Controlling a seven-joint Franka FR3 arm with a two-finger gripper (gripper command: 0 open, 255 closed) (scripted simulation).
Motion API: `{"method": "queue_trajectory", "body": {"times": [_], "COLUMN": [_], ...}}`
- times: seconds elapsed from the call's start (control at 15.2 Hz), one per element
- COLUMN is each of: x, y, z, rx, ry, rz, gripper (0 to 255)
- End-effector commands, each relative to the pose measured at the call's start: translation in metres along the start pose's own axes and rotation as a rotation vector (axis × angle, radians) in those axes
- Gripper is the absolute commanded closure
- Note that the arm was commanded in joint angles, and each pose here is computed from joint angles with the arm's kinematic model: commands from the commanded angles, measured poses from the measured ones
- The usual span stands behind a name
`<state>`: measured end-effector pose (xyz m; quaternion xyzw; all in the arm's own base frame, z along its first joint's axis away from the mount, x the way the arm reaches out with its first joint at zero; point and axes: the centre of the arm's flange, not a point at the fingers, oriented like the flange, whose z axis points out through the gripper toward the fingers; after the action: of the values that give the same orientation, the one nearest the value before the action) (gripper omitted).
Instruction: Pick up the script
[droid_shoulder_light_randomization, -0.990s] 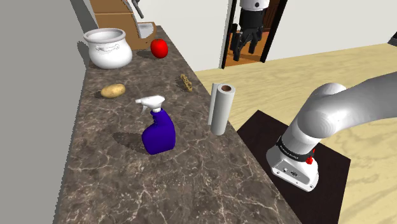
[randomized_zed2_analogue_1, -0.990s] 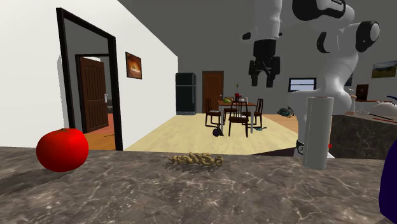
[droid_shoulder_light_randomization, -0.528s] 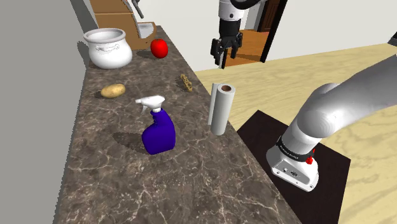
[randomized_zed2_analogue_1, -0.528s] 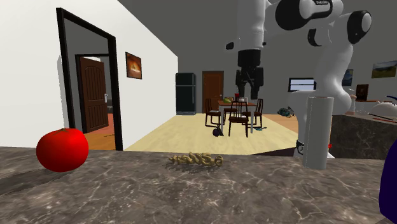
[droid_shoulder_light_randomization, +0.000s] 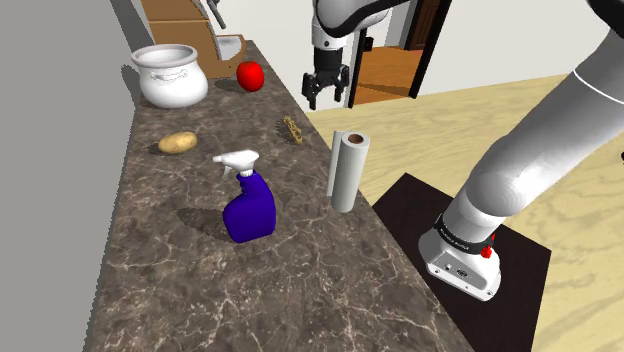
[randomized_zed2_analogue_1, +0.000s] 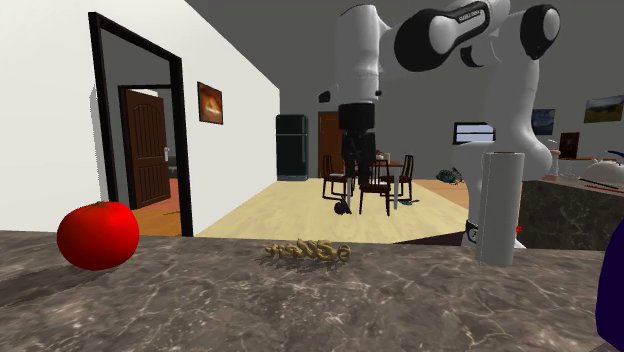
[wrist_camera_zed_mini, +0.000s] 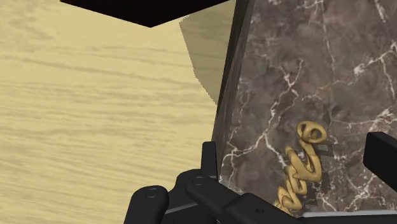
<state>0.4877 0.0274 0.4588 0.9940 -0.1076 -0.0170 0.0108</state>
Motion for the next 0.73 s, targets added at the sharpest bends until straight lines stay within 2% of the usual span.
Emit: {"method": "queue_trajectory", "body": {"times": [0.0, 0.66], "x": [0.022, 0.133], "y": [-0.008, -0.035], "z": [0.015, 0.080], "rx": [0.008, 0.046], "ry": [-0.001, -0.011], "rz": [0.014, 0.081], "gripper": [0, 0]}}
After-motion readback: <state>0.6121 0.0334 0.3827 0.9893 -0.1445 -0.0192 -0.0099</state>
